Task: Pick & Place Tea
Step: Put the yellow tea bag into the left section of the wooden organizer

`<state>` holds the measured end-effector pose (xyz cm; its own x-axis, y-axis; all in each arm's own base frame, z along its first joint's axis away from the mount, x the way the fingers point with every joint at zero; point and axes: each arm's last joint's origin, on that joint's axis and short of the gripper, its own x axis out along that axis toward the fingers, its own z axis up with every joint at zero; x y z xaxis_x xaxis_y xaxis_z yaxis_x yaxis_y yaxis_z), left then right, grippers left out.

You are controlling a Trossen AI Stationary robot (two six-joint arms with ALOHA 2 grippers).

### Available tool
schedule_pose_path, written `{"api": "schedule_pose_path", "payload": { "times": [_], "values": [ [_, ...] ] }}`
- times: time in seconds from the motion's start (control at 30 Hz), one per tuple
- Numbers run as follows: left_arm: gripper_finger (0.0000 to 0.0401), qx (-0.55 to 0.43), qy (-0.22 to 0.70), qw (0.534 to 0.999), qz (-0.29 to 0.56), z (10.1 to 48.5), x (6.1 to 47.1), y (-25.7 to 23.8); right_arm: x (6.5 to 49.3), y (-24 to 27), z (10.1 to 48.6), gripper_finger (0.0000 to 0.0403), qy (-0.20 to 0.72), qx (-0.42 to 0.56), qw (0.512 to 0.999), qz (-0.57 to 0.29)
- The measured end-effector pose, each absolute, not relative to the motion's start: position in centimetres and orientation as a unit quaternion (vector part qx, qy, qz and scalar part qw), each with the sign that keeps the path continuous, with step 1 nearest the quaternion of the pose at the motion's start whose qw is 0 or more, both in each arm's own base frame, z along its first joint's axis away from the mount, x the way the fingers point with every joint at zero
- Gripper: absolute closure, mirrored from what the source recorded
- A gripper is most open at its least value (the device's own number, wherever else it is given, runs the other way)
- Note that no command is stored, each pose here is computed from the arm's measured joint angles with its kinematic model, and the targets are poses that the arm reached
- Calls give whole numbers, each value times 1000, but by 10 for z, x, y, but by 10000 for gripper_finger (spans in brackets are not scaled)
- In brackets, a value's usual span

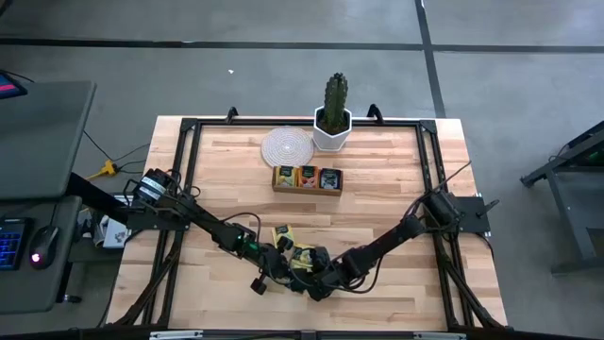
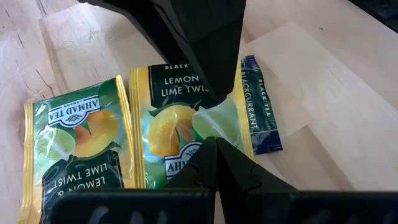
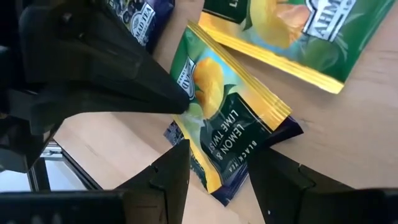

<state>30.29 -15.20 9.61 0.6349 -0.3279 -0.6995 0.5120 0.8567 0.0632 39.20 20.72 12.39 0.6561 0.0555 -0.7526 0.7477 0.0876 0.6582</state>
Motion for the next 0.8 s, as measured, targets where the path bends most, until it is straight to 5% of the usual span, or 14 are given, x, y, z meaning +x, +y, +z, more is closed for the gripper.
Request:
{"api": "schedule_pose_path", "payload": {
  "times": [0.23, 0.47, 0.8],
  "values": [
    [401, 128, 357, 895, -236, 96, 303, -152, 395, 202, 123, 276, 320, 618, 668, -264],
    [401, 128, 357, 895, -237, 96, 303, -152, 395, 202, 123, 388, 328, 608, 676, -258],
    [400, 133, 372, 885, -245, 104, 298, -150, 394, 205, 123, 395, 331, 606, 679, -250]
  ]
}}
